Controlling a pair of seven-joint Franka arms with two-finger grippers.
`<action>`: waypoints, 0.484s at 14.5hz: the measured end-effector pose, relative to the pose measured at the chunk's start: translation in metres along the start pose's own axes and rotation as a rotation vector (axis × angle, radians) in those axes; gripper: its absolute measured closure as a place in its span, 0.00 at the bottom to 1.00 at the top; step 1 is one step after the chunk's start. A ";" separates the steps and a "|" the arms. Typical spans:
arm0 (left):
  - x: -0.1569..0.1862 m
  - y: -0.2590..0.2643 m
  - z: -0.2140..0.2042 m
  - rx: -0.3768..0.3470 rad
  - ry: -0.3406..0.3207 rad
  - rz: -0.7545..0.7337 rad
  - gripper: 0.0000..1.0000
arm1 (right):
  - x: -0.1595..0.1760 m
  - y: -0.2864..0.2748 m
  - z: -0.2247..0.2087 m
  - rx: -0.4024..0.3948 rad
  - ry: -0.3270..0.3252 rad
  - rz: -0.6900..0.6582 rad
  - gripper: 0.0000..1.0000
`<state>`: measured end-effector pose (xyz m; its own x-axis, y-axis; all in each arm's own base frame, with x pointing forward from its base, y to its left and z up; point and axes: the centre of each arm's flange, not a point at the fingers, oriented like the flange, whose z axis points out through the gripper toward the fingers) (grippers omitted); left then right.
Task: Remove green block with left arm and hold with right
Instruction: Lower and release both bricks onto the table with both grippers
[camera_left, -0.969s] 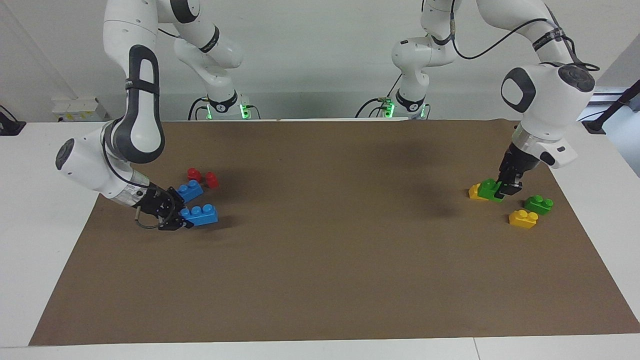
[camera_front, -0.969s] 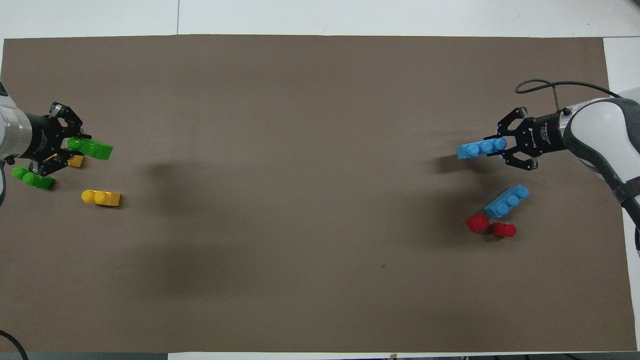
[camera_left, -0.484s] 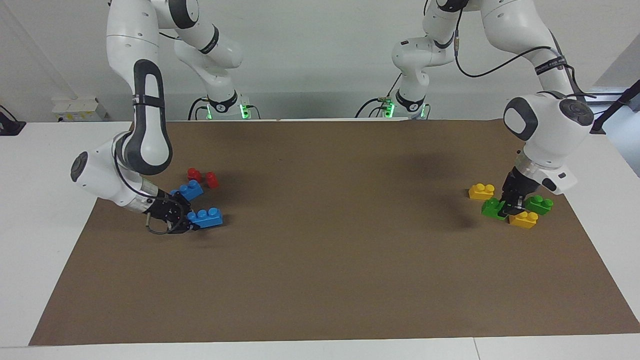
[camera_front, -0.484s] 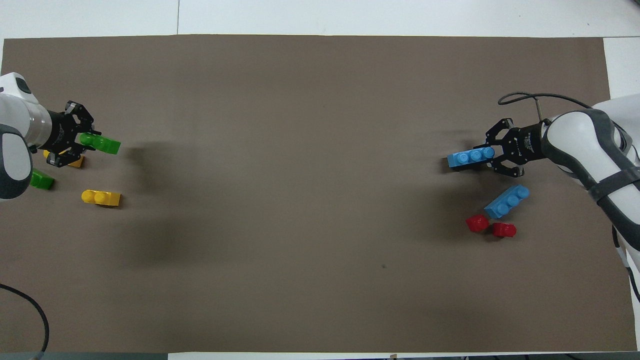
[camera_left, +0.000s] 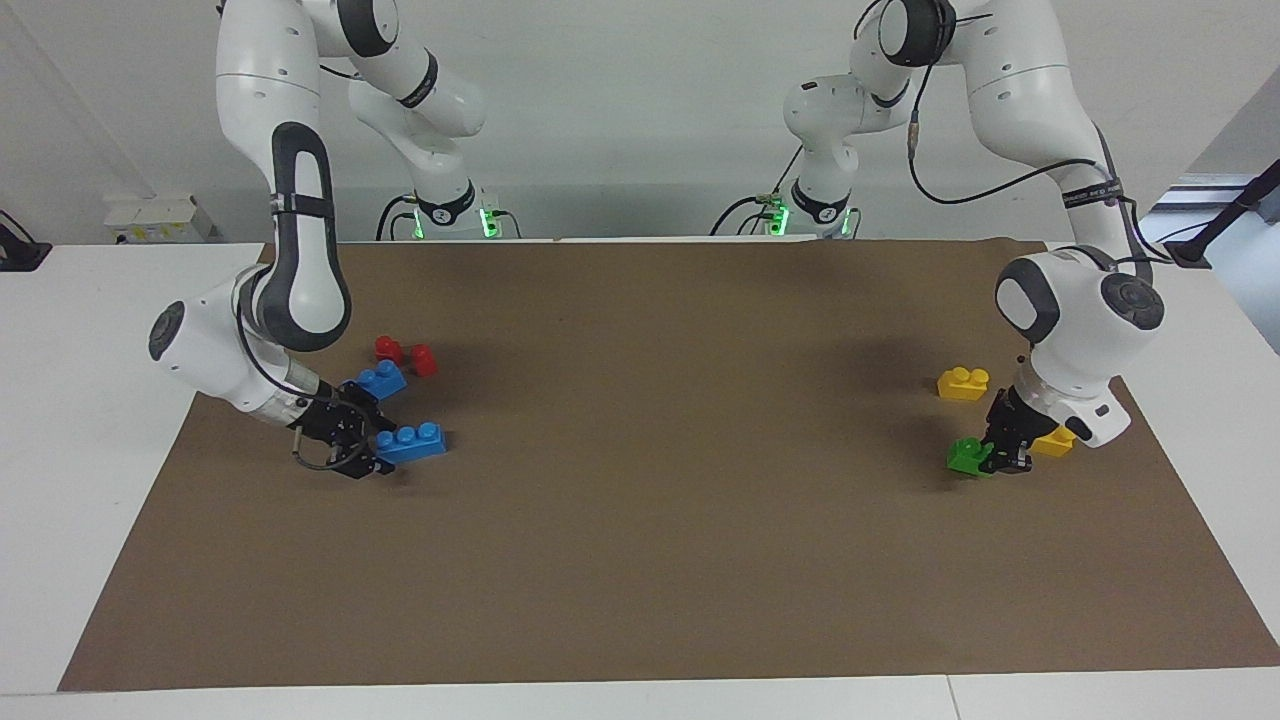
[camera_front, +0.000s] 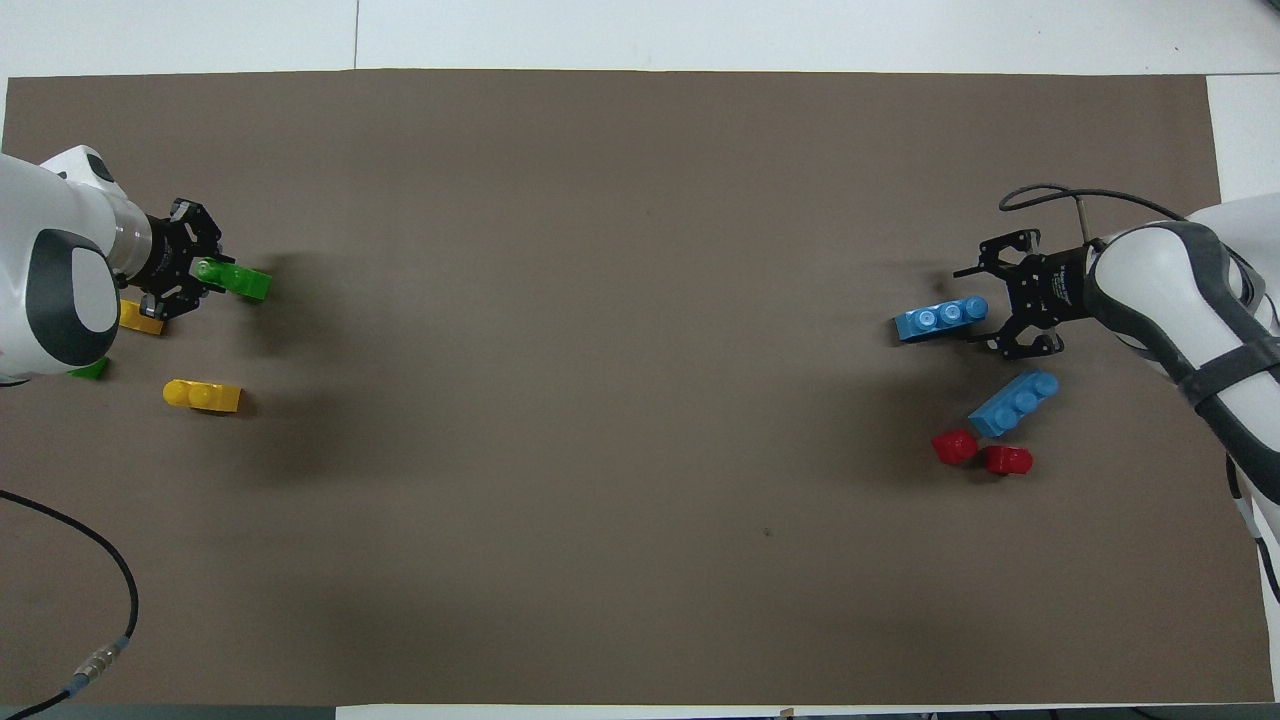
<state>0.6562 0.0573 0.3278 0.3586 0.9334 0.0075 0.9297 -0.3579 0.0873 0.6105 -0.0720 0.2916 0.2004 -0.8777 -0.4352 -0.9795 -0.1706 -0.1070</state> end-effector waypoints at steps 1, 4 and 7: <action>0.000 0.000 0.003 0.001 -0.001 -0.004 0.66 | -0.004 -0.003 -0.007 0.011 0.005 -0.012 0.00; 0.001 0.002 0.006 -0.013 0.007 -0.014 0.66 | -0.043 -0.023 -0.045 0.000 0.056 -0.149 0.00; 0.001 0.004 0.008 -0.027 0.013 -0.013 0.66 | -0.115 -0.041 -0.088 -0.085 0.146 -0.408 0.00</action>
<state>0.6604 0.0566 0.3204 0.3449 0.9385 0.0192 0.9317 -0.3447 0.1142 0.6263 -0.0038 0.4248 0.5725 -0.7837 -0.2408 -0.8199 -0.5474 -0.1678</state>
